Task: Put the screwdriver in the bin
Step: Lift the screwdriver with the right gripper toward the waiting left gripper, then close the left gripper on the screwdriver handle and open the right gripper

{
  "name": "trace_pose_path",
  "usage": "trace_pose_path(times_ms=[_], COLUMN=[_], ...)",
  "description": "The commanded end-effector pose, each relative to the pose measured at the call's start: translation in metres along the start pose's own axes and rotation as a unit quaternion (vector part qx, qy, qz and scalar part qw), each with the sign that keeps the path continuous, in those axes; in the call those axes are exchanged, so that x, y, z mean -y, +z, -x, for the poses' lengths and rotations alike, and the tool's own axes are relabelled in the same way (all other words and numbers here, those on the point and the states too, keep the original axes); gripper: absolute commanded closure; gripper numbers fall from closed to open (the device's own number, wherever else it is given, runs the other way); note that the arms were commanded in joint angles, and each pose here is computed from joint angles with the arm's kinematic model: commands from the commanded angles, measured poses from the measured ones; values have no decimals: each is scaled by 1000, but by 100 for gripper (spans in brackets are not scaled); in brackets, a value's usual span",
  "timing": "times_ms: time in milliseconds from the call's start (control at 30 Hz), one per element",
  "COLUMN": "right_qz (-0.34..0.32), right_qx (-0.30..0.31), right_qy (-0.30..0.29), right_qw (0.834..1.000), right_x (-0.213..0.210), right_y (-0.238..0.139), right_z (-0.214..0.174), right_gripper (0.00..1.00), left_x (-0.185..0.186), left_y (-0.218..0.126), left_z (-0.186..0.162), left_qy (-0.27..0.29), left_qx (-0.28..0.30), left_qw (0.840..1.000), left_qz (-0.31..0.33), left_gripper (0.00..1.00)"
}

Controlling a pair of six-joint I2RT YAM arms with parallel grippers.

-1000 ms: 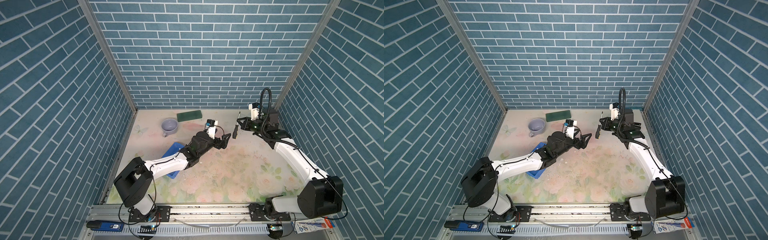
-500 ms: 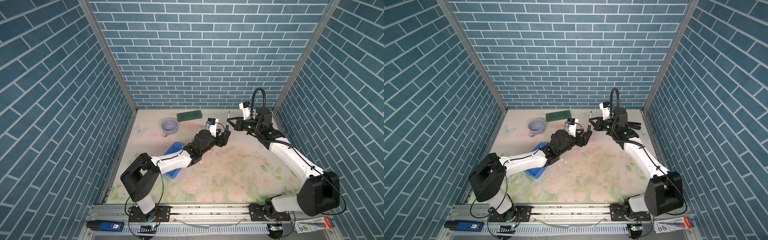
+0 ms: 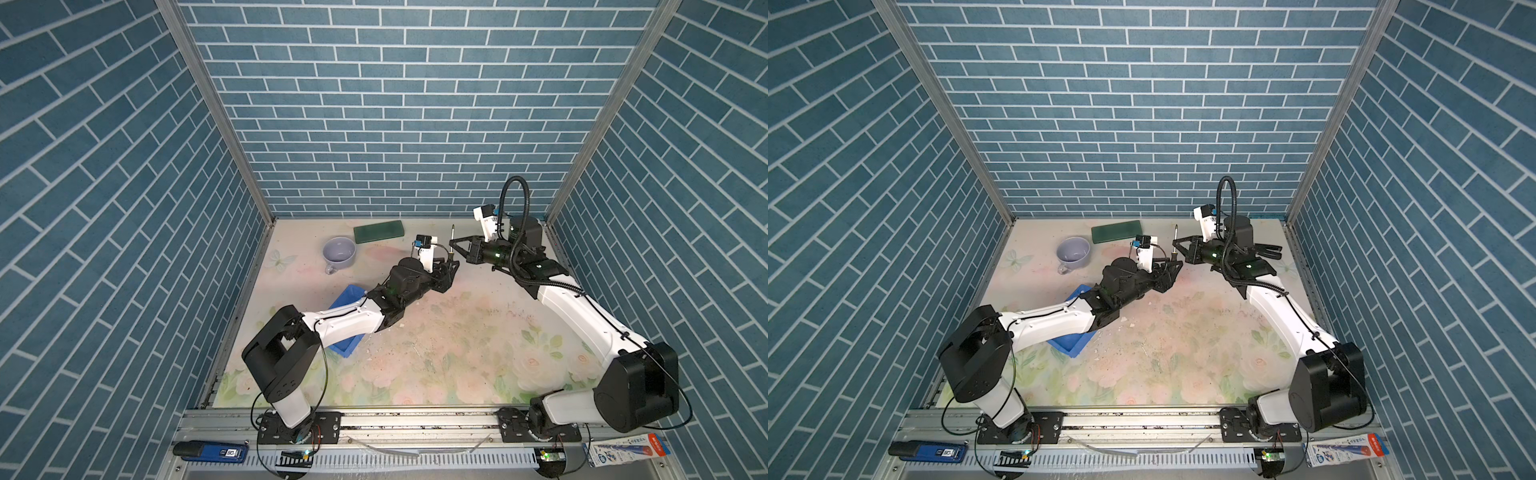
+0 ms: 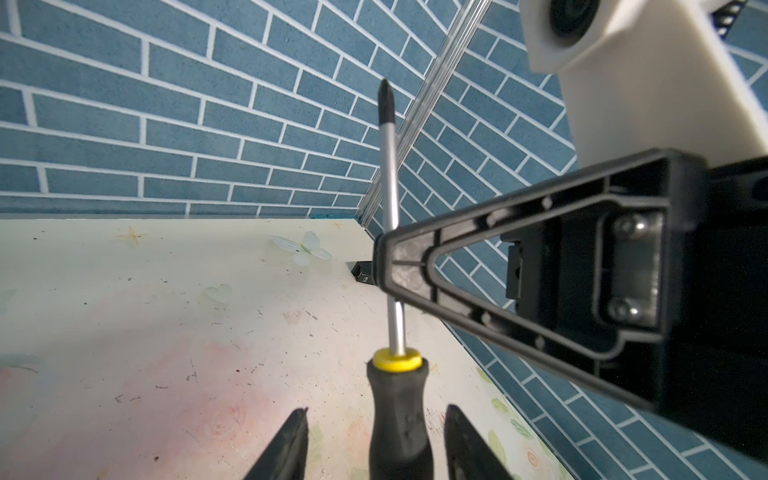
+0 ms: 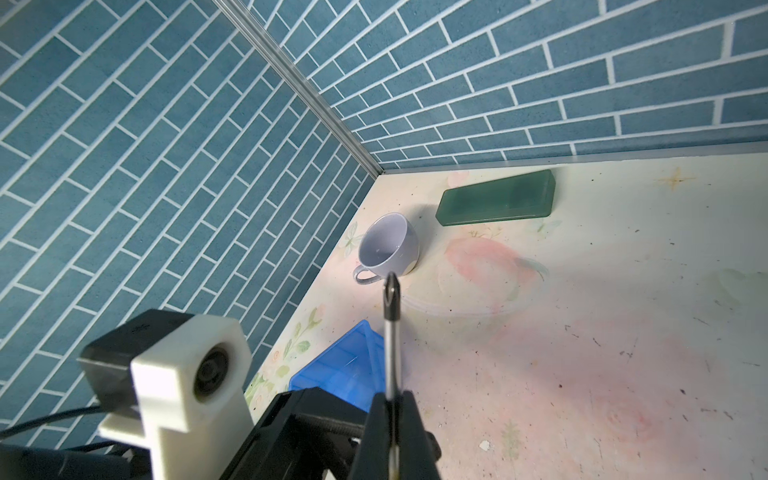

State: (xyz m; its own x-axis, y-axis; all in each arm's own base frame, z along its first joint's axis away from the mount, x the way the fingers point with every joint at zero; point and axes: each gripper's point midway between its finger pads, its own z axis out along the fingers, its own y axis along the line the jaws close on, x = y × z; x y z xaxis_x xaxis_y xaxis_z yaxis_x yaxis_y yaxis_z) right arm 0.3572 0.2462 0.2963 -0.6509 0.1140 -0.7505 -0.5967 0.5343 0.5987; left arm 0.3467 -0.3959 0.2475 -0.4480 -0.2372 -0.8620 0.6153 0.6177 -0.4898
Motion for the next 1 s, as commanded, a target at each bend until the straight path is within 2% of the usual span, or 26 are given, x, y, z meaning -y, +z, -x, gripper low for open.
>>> trace_pose_path(times_ms=[0,467,600,667,833,900,967], right_qz=[29,7,-2,-7,-25,-23,-25], right_qx=[7,0,5,11,20,35,56], right_qy=[-36,-49,-47,-48,-45,-48,-49], right_qw=[999,999,999,999,998,998,997], right_x=[-23,-18,-16,-16,-11,-11,-8], right_y=[-1,-3,-3,-5,-8,-9,-12], right_z=[19,18,21,24,24,24,25], right_gripper=[100,100,86,75,37,25,17], left_x=[1,1,0,-1,-7,-11,-18], left_y=[6,4,3,2,-4,-8,-13], left_z=[1,5,6,5,10,11,11], left_qy=[2,3,7,11,22,29,34], left_qx=[-4,3,3,1,4,3,-1], left_qw=[1000,1000,1000,1000,1000,1000,999], left_qz=[-6,-8,-7,-5,4,12,22], left_gripper=[50,78,83,84,84,84,84])
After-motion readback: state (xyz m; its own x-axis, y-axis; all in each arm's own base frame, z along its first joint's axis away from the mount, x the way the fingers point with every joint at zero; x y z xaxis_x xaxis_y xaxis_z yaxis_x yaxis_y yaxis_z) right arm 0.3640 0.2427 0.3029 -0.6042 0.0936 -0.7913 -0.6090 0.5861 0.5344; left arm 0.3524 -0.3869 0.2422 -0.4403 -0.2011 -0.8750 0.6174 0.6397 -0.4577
